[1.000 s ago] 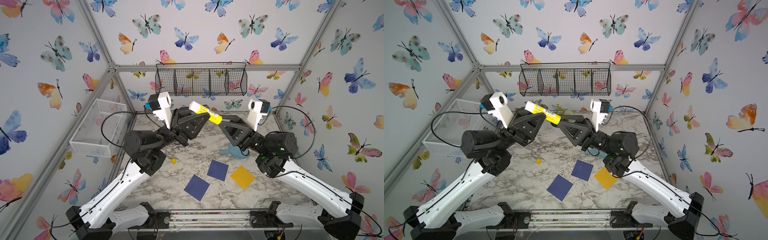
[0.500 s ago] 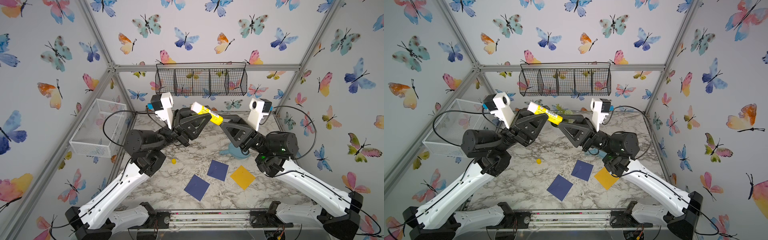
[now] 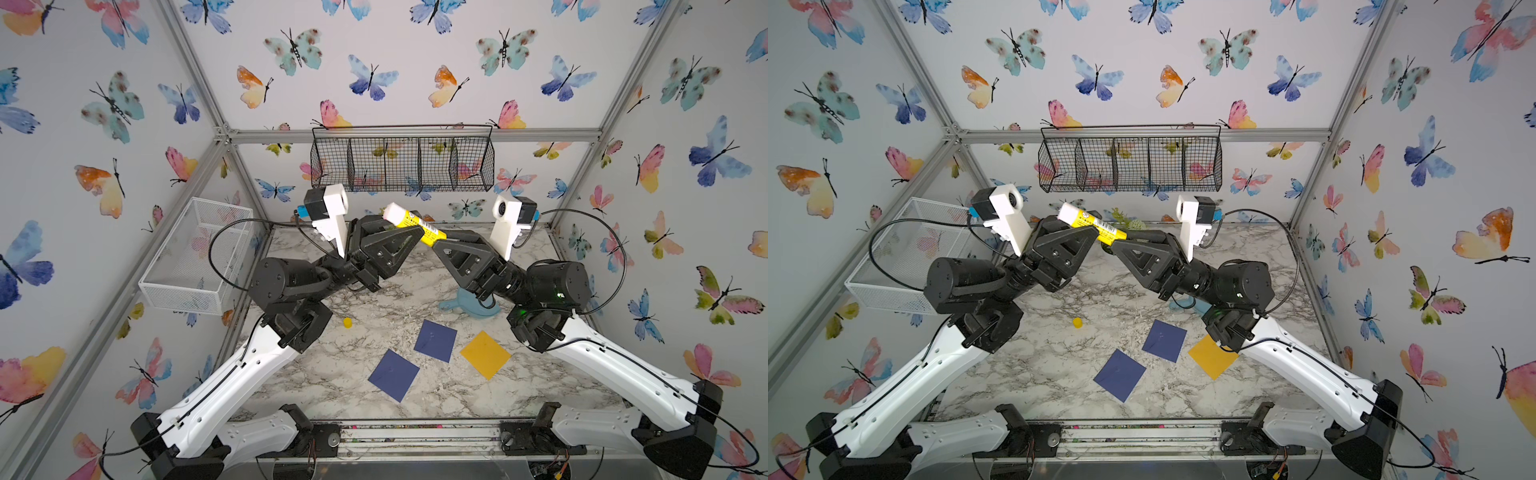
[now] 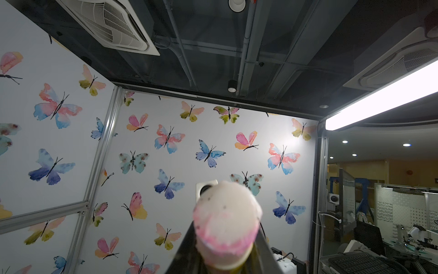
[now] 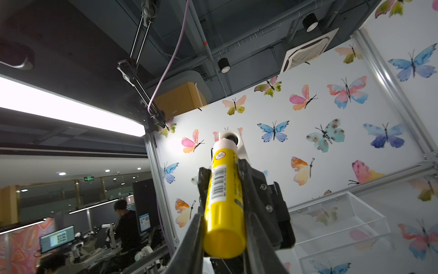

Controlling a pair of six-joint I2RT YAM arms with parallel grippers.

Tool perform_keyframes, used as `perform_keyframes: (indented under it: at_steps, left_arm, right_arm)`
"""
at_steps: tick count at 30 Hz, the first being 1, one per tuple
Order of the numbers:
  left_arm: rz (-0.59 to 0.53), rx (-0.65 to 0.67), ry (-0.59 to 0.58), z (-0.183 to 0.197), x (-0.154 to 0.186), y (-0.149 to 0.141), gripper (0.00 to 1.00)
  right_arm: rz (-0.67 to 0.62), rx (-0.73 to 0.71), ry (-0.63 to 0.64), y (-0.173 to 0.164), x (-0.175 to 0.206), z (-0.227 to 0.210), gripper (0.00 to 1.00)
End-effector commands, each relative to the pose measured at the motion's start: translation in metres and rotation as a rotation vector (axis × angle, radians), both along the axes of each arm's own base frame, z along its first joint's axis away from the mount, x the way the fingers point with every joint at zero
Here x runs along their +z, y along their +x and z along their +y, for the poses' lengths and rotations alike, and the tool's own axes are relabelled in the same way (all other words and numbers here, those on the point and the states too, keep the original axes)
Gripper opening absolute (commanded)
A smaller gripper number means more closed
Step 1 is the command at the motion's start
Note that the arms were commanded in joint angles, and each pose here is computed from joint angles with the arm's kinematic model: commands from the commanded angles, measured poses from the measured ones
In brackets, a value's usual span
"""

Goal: Seal the envelope with a glue stick
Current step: Screw the glue stick.

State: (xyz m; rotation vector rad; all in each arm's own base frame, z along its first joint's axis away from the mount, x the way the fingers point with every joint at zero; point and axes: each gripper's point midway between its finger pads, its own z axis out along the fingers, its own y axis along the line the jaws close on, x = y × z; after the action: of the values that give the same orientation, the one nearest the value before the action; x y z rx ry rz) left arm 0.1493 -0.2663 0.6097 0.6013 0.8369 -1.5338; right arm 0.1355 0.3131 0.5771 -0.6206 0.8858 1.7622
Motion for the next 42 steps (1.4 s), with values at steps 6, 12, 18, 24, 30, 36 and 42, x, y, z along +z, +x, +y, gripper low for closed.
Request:
perform_keyframes:
  at_steps: [6,12,18,24,30,36,42]
  left_arm:
    - [0.09,0.027,-0.049,0.007,0.003,0.012,0.0]
    - [0.146,0.034,-0.062,0.009,-0.004,0.018,0.0]
    - [0.169,0.04,-0.062,0.011,-0.006,0.02,0.0]
    - [0.158,0.04,-0.064,0.012,-0.004,0.018,0.0]
    - [0.114,0.053,-0.057,0.014,-0.002,0.012,0.0]
    - [0.028,0.042,-0.073,0.02,0.006,-0.003,0.0]
    - [-0.048,0.036,-0.1,0.026,0.013,-0.015,0.0]
  right_arm:
    - [-0.68,-0.582,-0.082,0.004,0.014,-0.01,0.1]
    - [-1.35,-0.921,-0.093,-0.006,-0.002,-0.003,0.04]
    - [-1.696,-1.18,0.005,-0.019,-0.004,-0.012,0.04]
    - [-1.468,-1.143,-0.008,-0.014,0.012,-0.027,0.33]
    - [-0.762,-0.812,-0.018,-0.003,0.038,-0.051,0.47]
    - [-0.218,-0.372,0.054,-0.005,0.028,-0.051,0.45]
    - [0.149,0.004,0.101,-0.004,0.019,-0.034,0.5]
